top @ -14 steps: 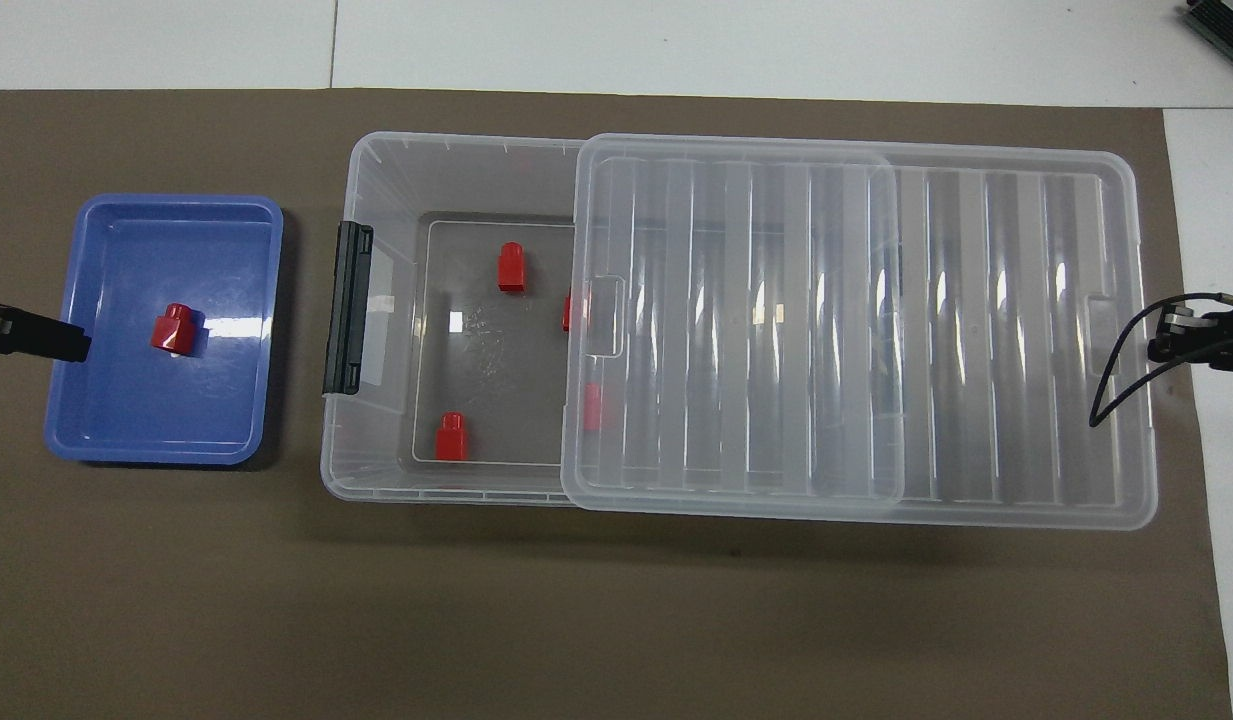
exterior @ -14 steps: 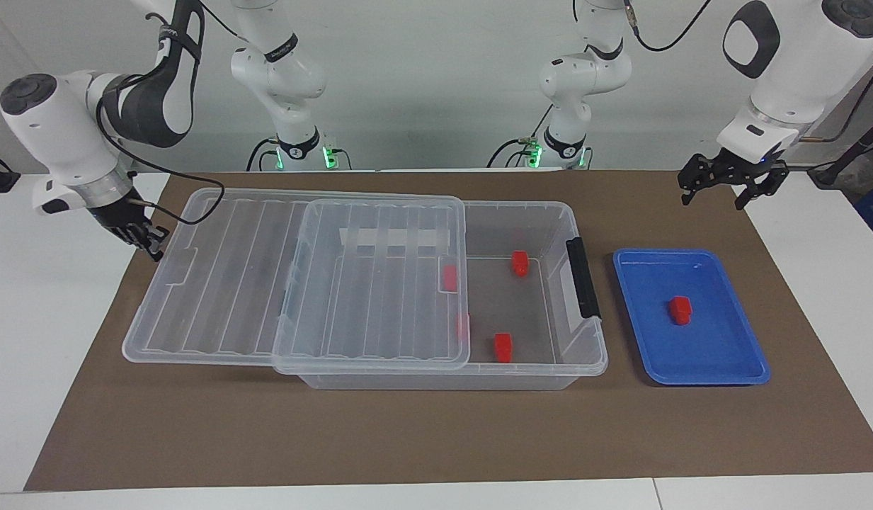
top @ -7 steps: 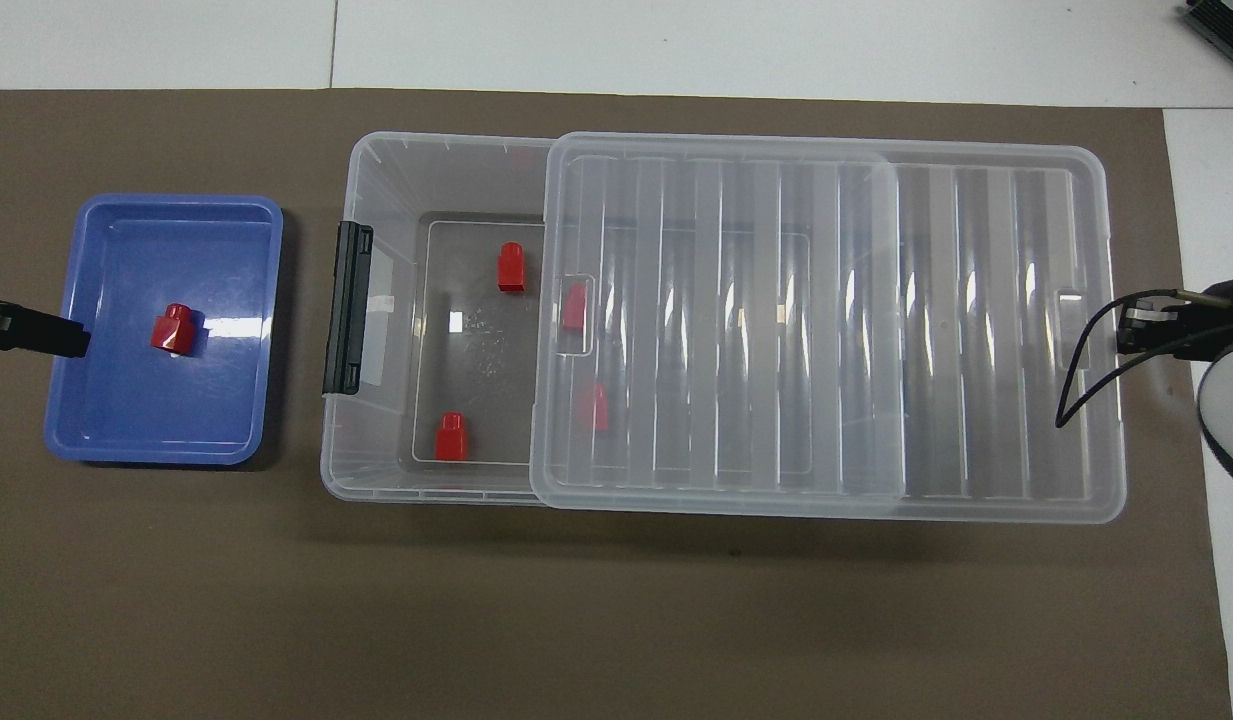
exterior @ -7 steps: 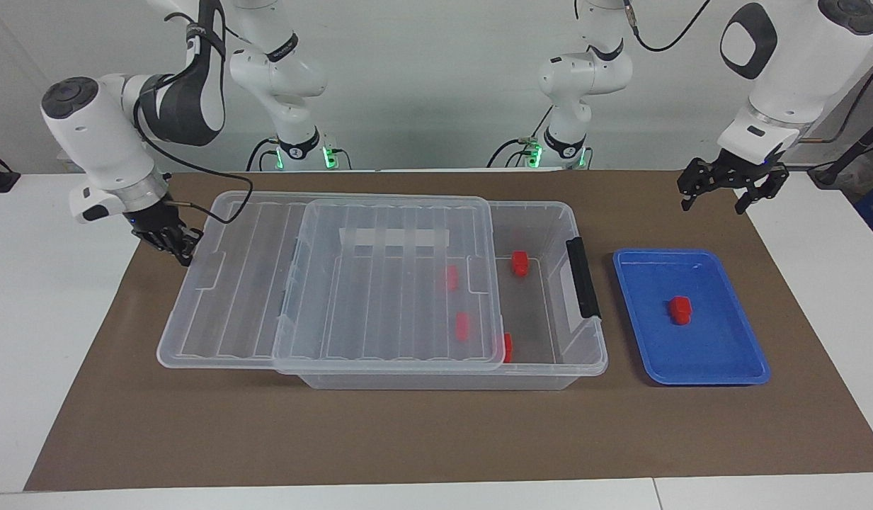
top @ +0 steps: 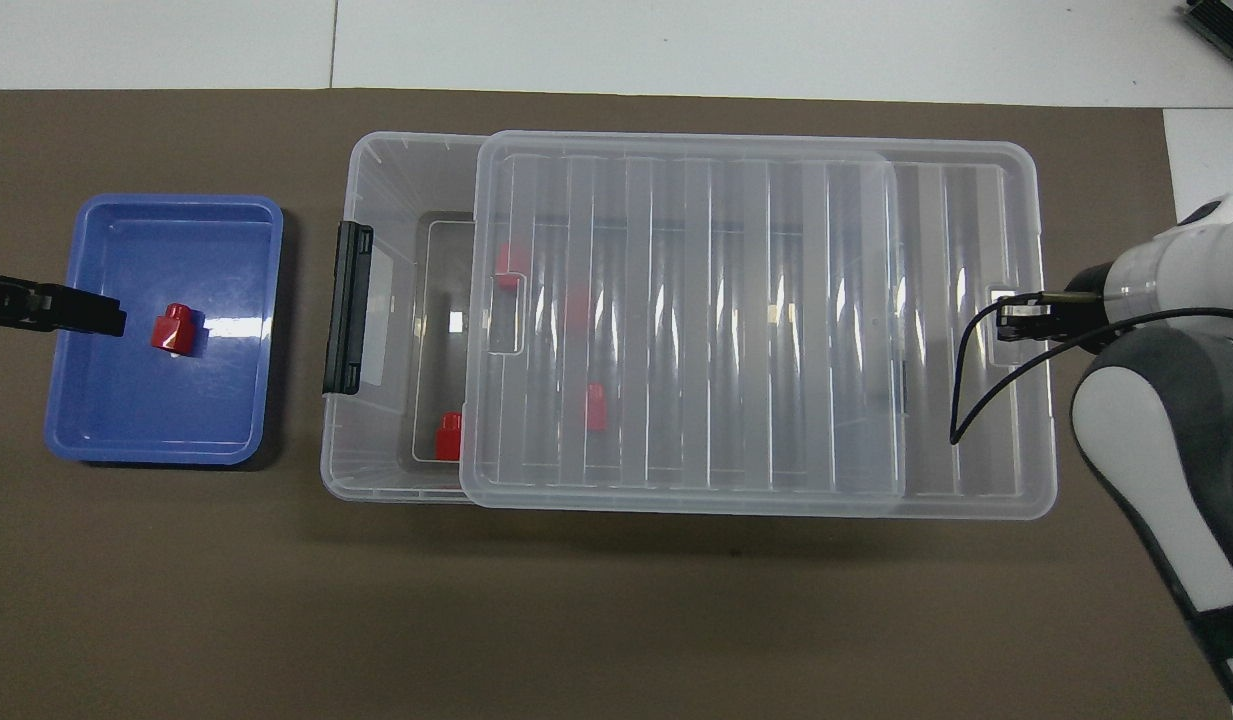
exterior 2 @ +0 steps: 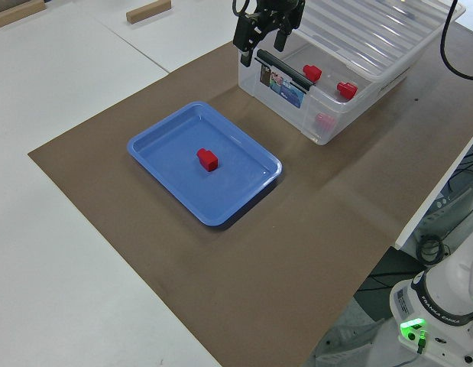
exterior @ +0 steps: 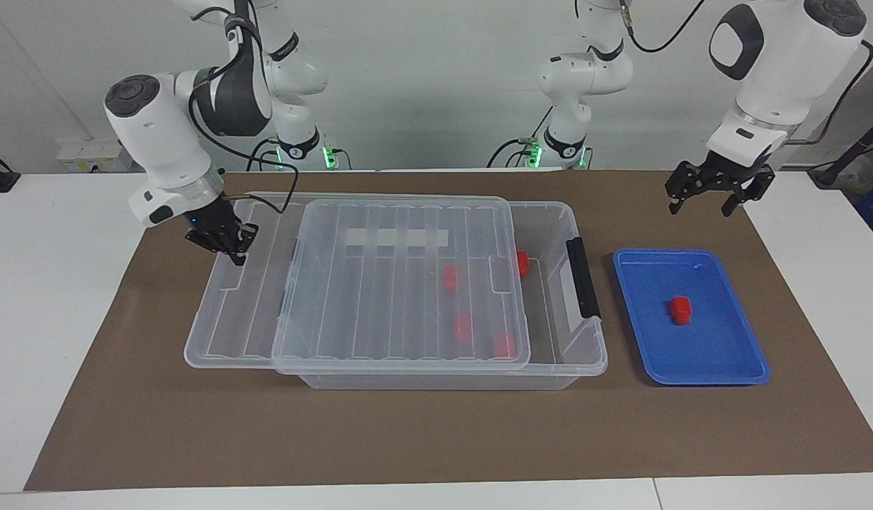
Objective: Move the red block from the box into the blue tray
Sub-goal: 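Slide the clear lid back toward the right gripper to close the box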
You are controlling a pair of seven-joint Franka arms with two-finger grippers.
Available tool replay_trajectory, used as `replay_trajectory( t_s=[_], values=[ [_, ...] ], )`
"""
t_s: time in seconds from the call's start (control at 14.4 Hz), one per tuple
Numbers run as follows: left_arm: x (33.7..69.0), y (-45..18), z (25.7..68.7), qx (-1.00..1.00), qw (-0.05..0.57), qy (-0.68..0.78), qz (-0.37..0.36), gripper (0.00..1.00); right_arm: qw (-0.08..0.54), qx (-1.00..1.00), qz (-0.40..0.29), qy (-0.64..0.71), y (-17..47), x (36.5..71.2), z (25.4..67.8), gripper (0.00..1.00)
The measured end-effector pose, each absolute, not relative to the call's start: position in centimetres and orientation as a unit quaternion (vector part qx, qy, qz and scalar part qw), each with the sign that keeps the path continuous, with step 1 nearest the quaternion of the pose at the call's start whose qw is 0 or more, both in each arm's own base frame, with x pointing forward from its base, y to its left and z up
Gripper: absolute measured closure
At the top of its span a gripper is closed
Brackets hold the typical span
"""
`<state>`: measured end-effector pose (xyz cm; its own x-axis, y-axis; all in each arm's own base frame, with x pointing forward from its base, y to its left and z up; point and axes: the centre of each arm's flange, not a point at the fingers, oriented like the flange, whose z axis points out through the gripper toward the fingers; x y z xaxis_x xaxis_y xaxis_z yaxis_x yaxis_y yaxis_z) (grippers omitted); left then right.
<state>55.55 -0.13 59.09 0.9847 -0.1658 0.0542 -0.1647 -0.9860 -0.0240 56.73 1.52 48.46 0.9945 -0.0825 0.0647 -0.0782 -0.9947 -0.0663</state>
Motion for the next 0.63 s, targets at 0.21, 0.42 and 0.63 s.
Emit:
replay_trajectory(
  t_s=[0.21,0.42,0.63],
  values=[
    [55.5,-0.1,59.0,-0.996,0.009,0.083,-0.027,0.0,0.031,-0.997,-0.045,0.059,-0.7,57.0,49.5,0.99],
    [55.5,-0.3,59.0,-0.997,0.001,0.078,-0.028,0.0,0.028,-0.994,-0.044,0.098,-6.1,56.6,48.9,0.99],
    [55.4,-0.4,58.9,-0.997,-0.006,0.074,-0.022,0.0,0.028,-0.993,-0.037,0.104,-7.2,56.3,47.7,0.99]
  ],
)
